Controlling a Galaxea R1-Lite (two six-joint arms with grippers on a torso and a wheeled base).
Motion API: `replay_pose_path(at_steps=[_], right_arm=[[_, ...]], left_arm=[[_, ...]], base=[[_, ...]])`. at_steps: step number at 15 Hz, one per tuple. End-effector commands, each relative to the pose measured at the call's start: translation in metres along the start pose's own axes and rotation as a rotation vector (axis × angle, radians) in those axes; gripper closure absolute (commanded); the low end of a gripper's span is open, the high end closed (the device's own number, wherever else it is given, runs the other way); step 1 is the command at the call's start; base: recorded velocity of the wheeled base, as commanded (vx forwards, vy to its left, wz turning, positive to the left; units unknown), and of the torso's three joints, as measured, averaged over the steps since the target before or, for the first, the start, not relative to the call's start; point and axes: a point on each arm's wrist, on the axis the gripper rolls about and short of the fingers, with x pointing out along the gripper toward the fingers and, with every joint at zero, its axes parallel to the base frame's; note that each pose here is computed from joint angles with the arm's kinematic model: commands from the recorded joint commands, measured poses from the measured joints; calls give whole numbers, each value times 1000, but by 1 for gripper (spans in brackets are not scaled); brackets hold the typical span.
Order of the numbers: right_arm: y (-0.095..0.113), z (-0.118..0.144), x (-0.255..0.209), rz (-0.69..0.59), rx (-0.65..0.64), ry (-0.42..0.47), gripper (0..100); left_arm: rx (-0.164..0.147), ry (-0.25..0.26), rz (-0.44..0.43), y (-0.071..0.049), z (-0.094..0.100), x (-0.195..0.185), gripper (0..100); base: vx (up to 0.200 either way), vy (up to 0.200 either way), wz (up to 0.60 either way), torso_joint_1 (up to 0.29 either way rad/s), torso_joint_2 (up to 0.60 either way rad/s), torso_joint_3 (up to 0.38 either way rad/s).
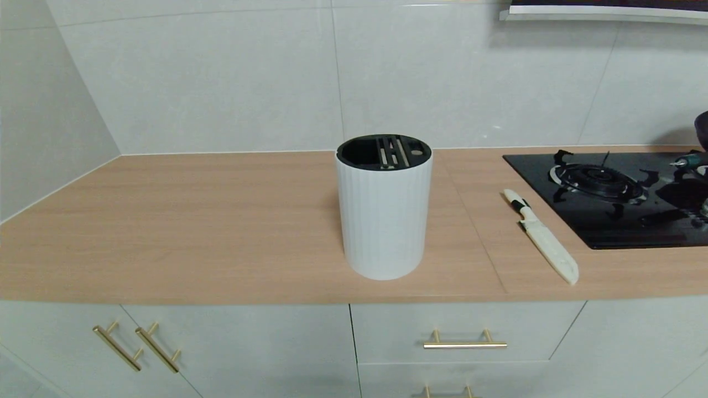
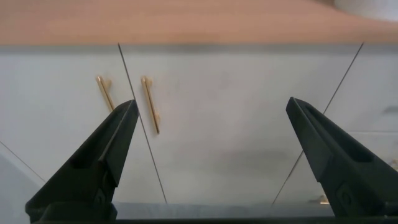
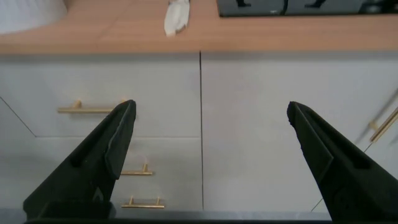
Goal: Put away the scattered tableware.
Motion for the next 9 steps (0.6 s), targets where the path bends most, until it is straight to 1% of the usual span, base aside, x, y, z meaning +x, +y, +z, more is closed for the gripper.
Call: replay_pose_path(at_steps=[1,9], right_arm=[[0,0,0,0,0,1,0],[0,0,0,0,0,1,0]], left_arm=[[1,0,1,0,0,0,0],[-1,0,1,0,0,0,0]], base=[[0,0,0,217,-505,-290],[0,0,0,240,-535,-300]])
